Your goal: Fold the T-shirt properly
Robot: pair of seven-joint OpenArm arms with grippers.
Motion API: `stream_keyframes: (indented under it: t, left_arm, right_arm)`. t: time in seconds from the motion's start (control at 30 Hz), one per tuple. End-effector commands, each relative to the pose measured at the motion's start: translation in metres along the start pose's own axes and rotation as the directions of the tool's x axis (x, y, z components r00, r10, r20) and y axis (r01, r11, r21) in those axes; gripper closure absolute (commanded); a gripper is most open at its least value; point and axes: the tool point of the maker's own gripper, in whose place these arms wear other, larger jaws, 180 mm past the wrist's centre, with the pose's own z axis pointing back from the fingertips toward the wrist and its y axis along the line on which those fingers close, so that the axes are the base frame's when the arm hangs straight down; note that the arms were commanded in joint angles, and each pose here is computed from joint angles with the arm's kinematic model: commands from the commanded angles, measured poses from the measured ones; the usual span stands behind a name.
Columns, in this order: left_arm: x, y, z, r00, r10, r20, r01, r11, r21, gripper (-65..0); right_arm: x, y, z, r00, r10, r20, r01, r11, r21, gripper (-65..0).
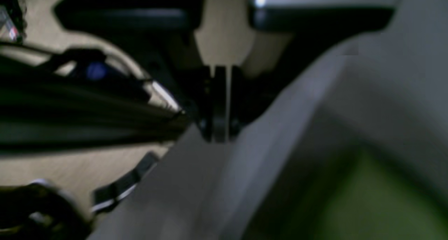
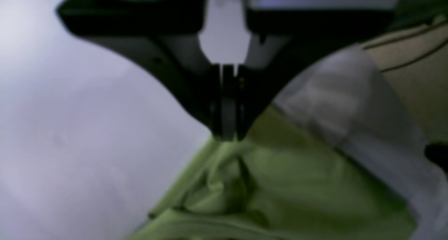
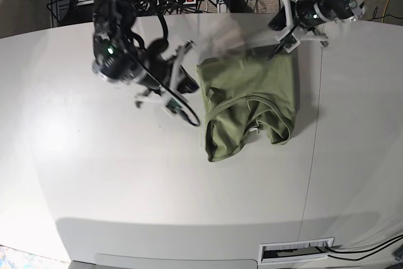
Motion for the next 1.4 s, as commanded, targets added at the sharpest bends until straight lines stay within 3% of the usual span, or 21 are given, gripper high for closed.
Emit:
stream_keyframes:
  t: [0.0,0.13,0.33,0.6,0.7,0.83,1.0,1.17,1.23,1.33,1.37]
  left_arm:
    - [0.007,0.005,0.006,0.999,-0.004,0.039,0.003,1.0,0.023,-1.0]
    - [0.007,0.022,0.024,0.998,0.018,0.068,-0.026,0.994,0.105,-1.0]
    - [0.008,0.046,0.064,0.994,0.044,0.099,-0.065,0.972,0.225,-1.0]
    - [-0.04,0.059,0.098,0.982,0.186,0.037,-0.188,0.921,0.343,-1.0]
    - [-0.058,0.056,0.107,0.968,0.25,0.02,-0.239,0.897,0.372,-1.0]
    - [-0.084,0.046,0.116,0.943,0.333,-0.012,-0.301,0.866,0.399,-1.0]
    - [-0.137,0.034,0.115,0.88,0.469,-0.078,-0.399,0.817,0.417,-1.0]
    - [-0.184,0.015,0.104,0.768,0.634,-0.096,-0.558,0.734,0.387,-1.0]
    - [-0.195,0.003,0.1,0.735,0.67,-0.107,-0.604,0.718,0.347,-1.0]
    - [-0.213,-0.012,0.095,0.692,0.711,-0.124,-0.652,0.689,0.316,-1.0]
    - [-0.219,-0.015,0.094,0.675,0.727,-0.124,-0.67,0.675,0.31,-1.0]
  right_arm:
    - [0.015,-0.004,0.013,0.997,0.012,0.075,-0.01,1.0,-0.019,0.0]
    - [-0.009,-0.009,0.043,0.999,-0.001,0.047,0.005,0.996,-0.084,0.0]
    - [-0.052,-0.011,0.079,0.998,-0.006,-0.065,-0.003,0.989,-0.149,0.0]
    - [-0.098,-0.004,0.136,0.977,-0.053,-0.208,0.004,0.974,-0.228,0.0]
    - [-0.123,0.004,0.154,0.957,-0.126,-0.261,0.062,0.969,-0.241,0.0]
    - [-0.159,0.014,0.184,0.905,-0.209,-0.371,0.107,0.955,-0.276,0.0]
    - [-0.194,0.044,0.211,0.83,-0.276,-0.485,0.167,0.952,-0.256,0.0]
    - [-0.212,0.079,0.224,0.776,-0.329,-0.538,0.245,0.943,-0.223,0.0]
    - [-0.215,0.087,0.226,0.767,-0.347,-0.54,0.269,0.938,-0.221,0.0]
    - [-0.21,0.089,0.223,0.785,-0.354,-0.509,0.281,0.935,-0.217,0.0]
    - [-0.218,0.09,0.222,0.773,-0.378,-0.509,0.305,0.926,-0.223,0.0]
